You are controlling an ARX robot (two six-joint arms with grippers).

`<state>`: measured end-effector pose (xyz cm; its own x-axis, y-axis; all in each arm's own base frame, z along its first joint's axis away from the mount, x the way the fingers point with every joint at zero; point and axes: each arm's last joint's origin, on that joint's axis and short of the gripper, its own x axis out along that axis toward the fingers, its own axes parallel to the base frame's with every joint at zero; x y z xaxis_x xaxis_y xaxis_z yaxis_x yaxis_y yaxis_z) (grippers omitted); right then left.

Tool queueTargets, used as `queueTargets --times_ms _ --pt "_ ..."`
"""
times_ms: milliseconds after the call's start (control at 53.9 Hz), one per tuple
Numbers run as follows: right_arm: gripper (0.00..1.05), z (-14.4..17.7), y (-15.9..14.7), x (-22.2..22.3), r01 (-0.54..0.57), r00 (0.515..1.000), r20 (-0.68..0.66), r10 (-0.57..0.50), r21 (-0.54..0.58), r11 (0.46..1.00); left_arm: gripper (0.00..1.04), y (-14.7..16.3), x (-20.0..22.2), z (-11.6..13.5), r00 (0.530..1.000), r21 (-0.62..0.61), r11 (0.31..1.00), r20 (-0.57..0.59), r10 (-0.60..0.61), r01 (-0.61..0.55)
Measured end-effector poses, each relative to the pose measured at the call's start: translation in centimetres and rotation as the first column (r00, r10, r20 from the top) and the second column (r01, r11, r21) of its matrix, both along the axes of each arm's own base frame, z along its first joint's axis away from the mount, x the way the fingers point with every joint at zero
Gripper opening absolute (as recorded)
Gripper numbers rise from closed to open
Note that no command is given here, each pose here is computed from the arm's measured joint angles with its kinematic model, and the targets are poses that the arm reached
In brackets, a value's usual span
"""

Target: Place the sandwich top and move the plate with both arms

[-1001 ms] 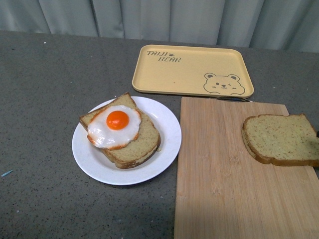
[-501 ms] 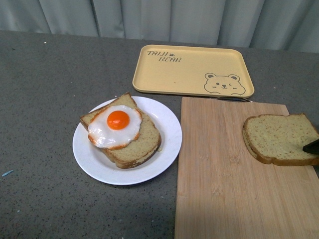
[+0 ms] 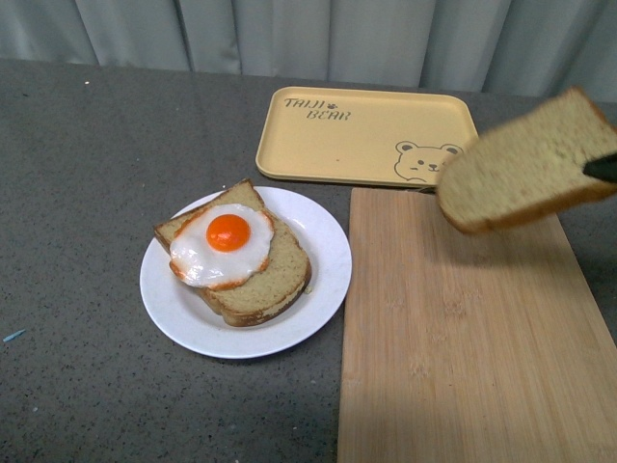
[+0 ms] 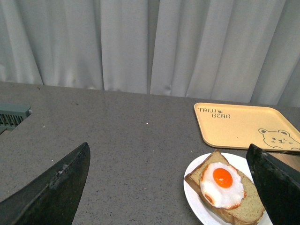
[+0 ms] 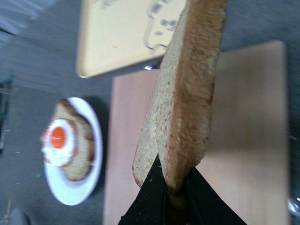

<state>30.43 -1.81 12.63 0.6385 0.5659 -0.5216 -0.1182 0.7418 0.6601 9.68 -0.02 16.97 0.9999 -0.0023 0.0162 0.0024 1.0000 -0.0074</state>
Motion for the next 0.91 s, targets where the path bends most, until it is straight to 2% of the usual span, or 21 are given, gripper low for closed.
queueTargets --times_ms 167,334,445,612,797,908 --pt "0.03 0.3 5.7 1.1 -0.104 0.994 0.042 0.100 0.122 0.987 0.98 0.0 0.0 0.0 1.000 0.000 1.000 0.000 0.000 0.000" --pt "0.03 -2.5 13.0 3.8 -0.209 0.977 0.022 0.211 0.277 0.938 0.98 0.0 0.0 0.0 1.000 0.000 1.000 0.000 0.000 0.000" --pt "0.03 -4.8 17.0 4.8 -0.250 0.958 -0.055 0.281 0.317 0.915 0.98 0.0 0.0 0.0 1.000 0.000 1.000 0.000 0.000 0.000" --pt "0.03 -6.3 19.2 4.7 -0.276 0.939 -0.108 0.327 0.328 0.903 0.98 0.0 0.0 0.0 1.000 0.000 1.000 0.000 0.000 0.000" --pt "0.03 -6.8 19.5 4.6 -0.263 0.936 -0.149 0.320 0.310 0.914 0.98 0.0 0.0 0.0 1.000 0.000 1.000 0.000 0.000 0.000" --pt "0.26 -7.3 18.5 4.0 -0.245 0.939 -0.168 0.299 0.282 0.928 0.98 0.0 0.0 0.0 1.000 0.000 1.000 0.000 0.000 0.000"
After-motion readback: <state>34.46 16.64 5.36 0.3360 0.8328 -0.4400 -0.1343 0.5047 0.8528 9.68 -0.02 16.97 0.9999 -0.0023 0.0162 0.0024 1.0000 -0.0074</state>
